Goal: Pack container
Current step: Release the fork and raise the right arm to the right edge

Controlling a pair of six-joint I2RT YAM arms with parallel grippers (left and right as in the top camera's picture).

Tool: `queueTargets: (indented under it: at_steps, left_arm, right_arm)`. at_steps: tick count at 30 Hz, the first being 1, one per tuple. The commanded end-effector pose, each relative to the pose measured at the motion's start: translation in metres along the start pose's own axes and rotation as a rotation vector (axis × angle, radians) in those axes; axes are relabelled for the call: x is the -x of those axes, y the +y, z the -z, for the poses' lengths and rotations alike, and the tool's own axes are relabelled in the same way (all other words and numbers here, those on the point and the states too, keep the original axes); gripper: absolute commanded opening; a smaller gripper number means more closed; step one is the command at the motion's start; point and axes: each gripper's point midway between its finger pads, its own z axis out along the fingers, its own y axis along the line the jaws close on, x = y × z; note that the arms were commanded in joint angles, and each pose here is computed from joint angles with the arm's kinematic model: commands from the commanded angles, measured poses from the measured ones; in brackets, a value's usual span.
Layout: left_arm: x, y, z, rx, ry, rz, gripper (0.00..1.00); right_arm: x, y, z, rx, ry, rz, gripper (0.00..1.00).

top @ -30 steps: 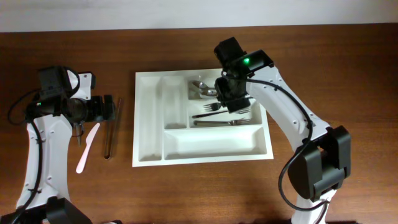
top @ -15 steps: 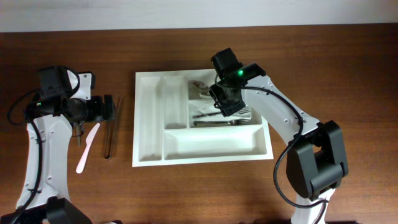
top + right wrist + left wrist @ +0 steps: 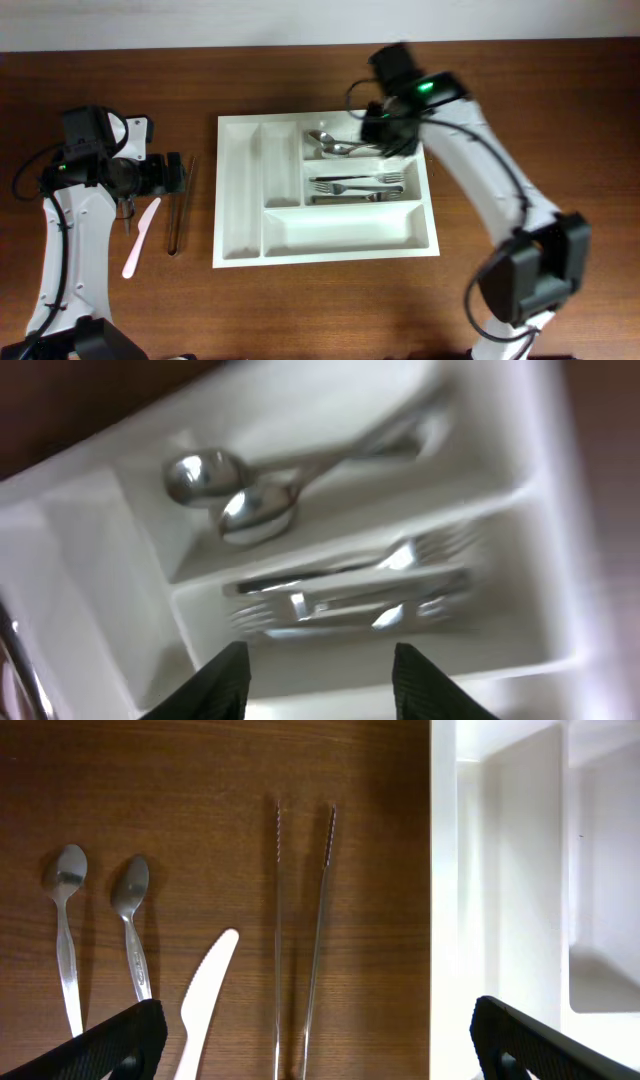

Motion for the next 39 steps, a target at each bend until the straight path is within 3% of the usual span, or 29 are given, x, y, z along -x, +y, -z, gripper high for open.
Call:
queueTargets:
  at_steps: [1,6,11,16,17,18,29,33,35,39]
  left_arm:
    - [0.007,0.003,0.003,0.005,-0.015,-0.013,0.99]
    - [0.007,0.003,0.003,0.005,-0.015,-0.013,0.99]
    - [0.007,0.003,0.003,0.005,-0.015,-0.013,0.99]
    - [0.007,0.003,0.003,0.005,-0.015,-0.013,0.99]
    - [0.007,0.002,0.003,0.001,-0.016,-0.013,0.99]
    - [0.007,0.002,0.003,0.0,-0.017,-0.013,0.99]
    - [-0.009,-0.041,0.009,-0.248,0.038,0.017,0.99]
    - [-0.024,-0.045,0.011,-0.26,0.102,0.037,0.99]
    - [-0.034,-0.036,0.01,-0.205,0.145,0.049,0.99]
    - [-0.059,0.008,0.012,0.071,0.258,0.102,0.99]
  right_arm:
    - [0.049,-0.033,0.091,-0.009,-0.215,0.305,0.52]
    - [0.075,-0.107,0.173,-0.115,-0.353,0.276,0.52]
    - [0.071,-0.179,0.233,-0.203,-0.448,0.131,0.52]
    - [0.053,-0.198,0.255,-0.174,-0.46,0.062,0.53]
    - [0.051,-0.199,0.256,-0.169,-0.458,0.056,0.68]
    - [0.048,-0.198,0.257,-0.157,-0.454,0.055,0.99]
    - [0.048,-0.197,0.256,-0.154,-0.452,0.056,0.99]
    - [0.048,-0.197,0.256,-0.155,-0.451,0.056,0.99]
    - [0.048,-0.197,0.256,-0.155,-0.451,0.056,0.99]
    - [0.048,-0.197,0.256,-0.154,-0.451,0.056,0.99]
